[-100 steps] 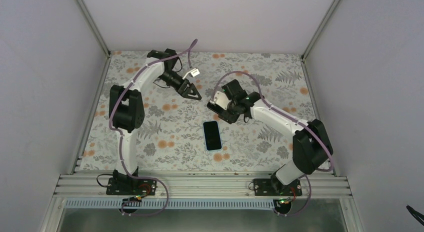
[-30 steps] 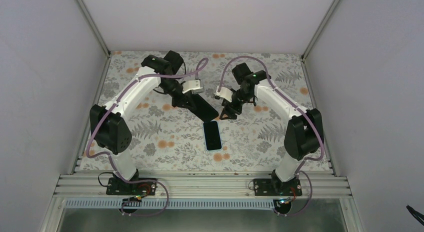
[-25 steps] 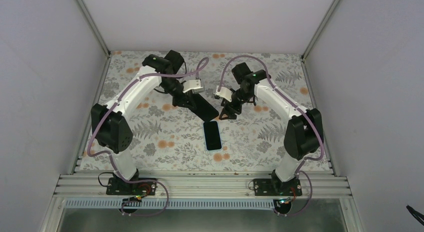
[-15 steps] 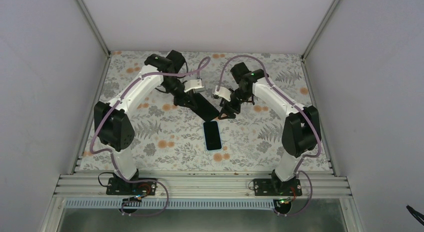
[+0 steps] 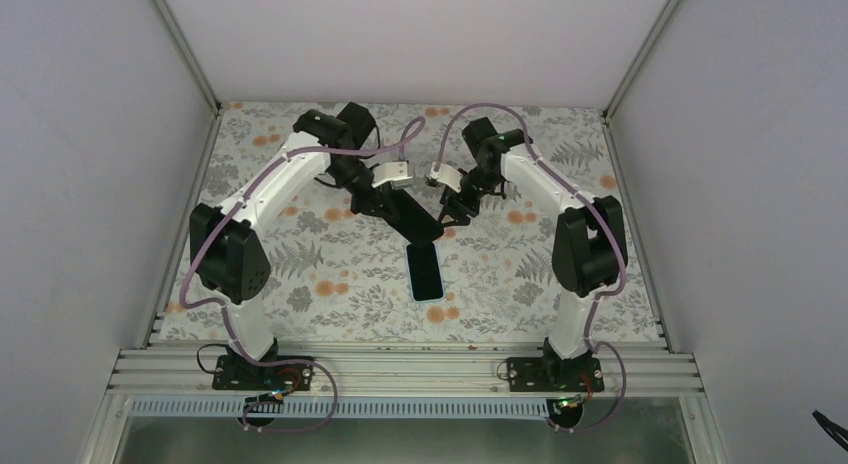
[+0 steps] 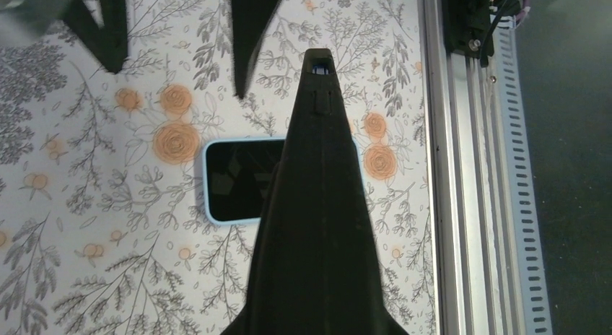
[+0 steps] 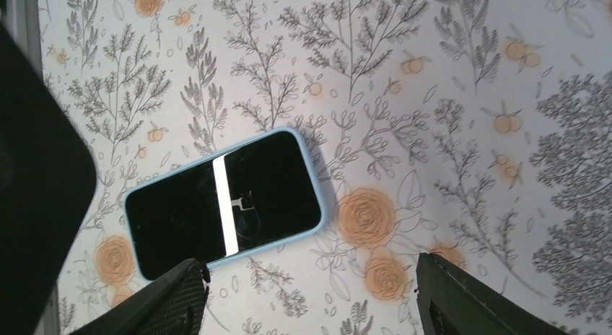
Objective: Take the phone out of the phone case
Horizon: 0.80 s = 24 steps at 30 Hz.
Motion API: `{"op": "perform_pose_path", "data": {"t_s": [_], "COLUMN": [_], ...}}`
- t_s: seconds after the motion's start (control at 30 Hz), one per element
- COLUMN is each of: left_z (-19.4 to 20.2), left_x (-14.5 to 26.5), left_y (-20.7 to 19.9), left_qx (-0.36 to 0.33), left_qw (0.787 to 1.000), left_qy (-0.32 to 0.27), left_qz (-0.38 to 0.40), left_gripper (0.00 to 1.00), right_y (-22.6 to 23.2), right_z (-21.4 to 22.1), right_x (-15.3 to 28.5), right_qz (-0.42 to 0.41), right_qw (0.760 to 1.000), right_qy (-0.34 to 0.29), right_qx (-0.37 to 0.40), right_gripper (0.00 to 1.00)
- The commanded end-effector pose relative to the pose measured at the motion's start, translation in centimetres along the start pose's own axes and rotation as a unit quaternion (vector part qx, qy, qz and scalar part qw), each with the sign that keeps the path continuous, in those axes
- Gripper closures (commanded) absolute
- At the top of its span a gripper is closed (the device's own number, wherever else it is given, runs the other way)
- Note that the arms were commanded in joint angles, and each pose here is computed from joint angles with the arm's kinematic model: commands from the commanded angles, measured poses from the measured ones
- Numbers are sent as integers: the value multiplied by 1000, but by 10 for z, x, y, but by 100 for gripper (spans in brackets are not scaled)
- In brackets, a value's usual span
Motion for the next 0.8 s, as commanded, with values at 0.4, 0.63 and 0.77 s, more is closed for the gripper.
{"op": "perform_pose_path", "data": {"t_s": [0.4, 0.63, 0.77], "left_z": [-16, -23, -26], "left_x": [7, 6, 8], "left_y": [-2, -2, -4], "left_qx": [-22, -21, -24], "left_qw": [999, 999, 999], "left_qy": [-23, -32, -36], "left_qz": [-9, 7, 9], "left_gripper": [98, 98, 98], "right_y": [43, 36, 30], "right_z": [3, 1, 2], "right_x": [28, 25, 22], "right_qz": [-41, -40, -25], "right_qw": [998, 999, 999], "right_qy": [-9, -11, -11], "right_qx": [41, 32, 29], "right_gripper": [26, 28, 30]}}
Point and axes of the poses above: each gripper's point midway between its finger pads, its own x axis back along the fingers, its own y axis along the line the jaws close on, z = x × y, the point moved 5 cm from there along x, back along the fingers, and after that the axes turned 10 degrees about x, right-handed, at the moved point
